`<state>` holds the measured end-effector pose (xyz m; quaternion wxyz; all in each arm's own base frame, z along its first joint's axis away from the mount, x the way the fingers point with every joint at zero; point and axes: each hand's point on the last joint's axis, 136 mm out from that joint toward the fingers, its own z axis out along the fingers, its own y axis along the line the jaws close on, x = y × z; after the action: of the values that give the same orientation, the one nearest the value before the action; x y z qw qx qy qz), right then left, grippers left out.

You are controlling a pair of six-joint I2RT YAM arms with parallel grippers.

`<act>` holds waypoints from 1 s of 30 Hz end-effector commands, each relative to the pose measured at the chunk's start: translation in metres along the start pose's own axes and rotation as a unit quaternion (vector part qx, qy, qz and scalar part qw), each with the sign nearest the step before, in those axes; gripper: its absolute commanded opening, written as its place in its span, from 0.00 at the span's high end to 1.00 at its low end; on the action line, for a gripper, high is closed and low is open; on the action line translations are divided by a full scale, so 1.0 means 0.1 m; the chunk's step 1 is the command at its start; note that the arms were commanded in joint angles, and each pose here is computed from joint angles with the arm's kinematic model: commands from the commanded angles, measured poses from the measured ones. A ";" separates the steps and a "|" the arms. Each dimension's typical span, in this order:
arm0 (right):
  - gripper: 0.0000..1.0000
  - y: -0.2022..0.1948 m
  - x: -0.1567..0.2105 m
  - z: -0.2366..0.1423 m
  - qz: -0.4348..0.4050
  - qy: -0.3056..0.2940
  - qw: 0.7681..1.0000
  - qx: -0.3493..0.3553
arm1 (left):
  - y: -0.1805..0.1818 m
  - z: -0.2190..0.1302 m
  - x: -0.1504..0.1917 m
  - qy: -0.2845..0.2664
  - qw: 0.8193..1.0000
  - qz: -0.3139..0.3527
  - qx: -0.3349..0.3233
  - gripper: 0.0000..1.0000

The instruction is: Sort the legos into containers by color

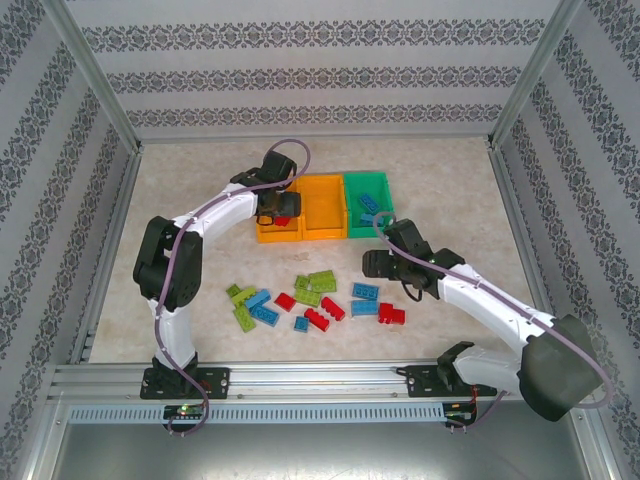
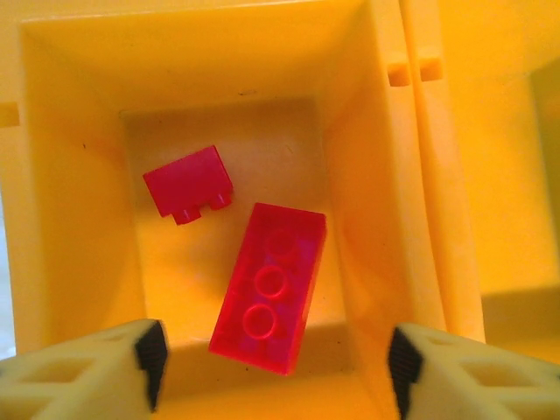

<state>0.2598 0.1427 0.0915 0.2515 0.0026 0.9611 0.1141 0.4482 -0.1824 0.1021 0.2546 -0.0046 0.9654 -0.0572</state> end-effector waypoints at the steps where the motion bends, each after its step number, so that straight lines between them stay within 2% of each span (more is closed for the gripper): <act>1: 0.16 0.06 0.17 0.06 0.022 0.042 0.999 -0.006 | 0.00 -0.16 -0.02 -0.010 1.000 -0.005 0.014 0.22; 4: 0.14 0.12 0.22 0.10 0.040 0.049 0.998 -0.005 | -0.06 -0.27 0.01 -0.021 0.999 0.004 0.025 0.15; 6: 0.13 0.14 0.26 0.12 0.047 0.056 0.997 -0.002 | -0.08 -0.35 0.03 -0.031 0.999 0.010 0.024 0.03; 7: 0.12 0.15 0.27 0.13 0.050 0.060 0.997 0.000 | -0.07 -0.38 0.04 -0.035 0.999 0.013 0.022 0.00; 19: 0.10 0.30 0.49 0.34 0.047 0.102 0.994 0.014 | 0.14 -0.58 0.21 -0.095 0.995 0.002 0.016 0.00; 30: 0.15 0.29 0.57 0.48 0.032 0.136 0.989 0.052 | 0.23 -0.64 0.29 -0.096 0.995 0.011 -0.001 0.00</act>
<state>0.2349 0.1889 0.0322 0.1253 0.0236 0.9876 0.0919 0.3905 -0.1550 0.1275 0.3220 -0.0031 0.9449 -0.0588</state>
